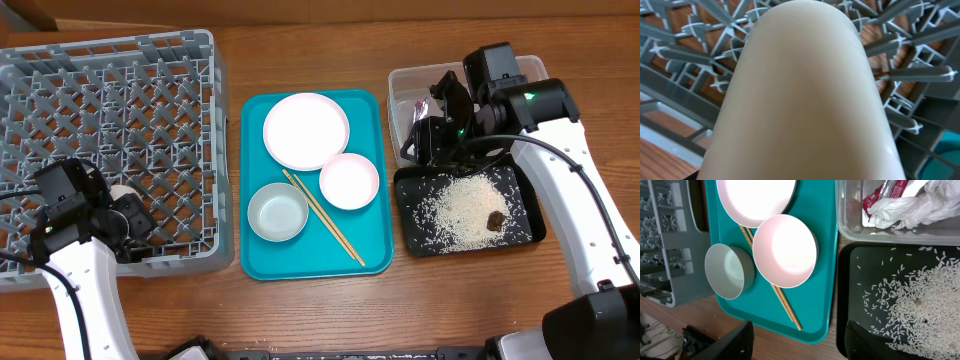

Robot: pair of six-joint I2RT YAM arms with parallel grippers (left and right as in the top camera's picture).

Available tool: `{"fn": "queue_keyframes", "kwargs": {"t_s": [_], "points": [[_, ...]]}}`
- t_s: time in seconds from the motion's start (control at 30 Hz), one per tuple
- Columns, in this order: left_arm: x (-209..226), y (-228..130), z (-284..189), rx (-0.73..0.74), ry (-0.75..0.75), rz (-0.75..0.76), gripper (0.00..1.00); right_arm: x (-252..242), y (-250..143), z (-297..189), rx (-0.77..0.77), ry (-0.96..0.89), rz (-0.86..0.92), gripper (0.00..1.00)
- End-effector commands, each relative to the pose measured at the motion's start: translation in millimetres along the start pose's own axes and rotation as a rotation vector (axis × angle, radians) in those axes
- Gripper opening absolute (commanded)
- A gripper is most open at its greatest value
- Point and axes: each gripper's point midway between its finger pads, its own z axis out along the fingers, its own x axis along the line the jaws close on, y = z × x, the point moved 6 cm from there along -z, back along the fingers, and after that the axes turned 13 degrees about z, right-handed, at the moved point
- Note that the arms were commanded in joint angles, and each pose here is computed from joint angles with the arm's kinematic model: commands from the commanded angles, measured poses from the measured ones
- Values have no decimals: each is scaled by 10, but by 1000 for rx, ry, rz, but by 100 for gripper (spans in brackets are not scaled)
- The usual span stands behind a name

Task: Sort waste into correct bins and load items into the dishwasher
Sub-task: 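Lower the white cup into the dish rack and release with the left gripper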

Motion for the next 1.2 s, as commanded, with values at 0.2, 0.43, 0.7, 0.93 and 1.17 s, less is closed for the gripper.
{"fn": "queue_keyframes", "kwargs": {"t_s": [0.2,0.43,0.7,0.93,1.17], "points": [[-23,81,133,21,-37,-15,51,17,-6,-30,-9,2,-14,60],[-41,109,226,34,-55,-15,79,15,-8,-30,-8,1,-13,60],[-104,204,97,-12,-113,-12,100,13,-13,-30,-6,-1,-12,60],[-291,420,-389,-164,-227,34,100,-87,5,-35,-30,-85,-6,61],[-865,267,-666,-193,-370,233,100,-213,21,-63,-46,-161,19,53]]}}
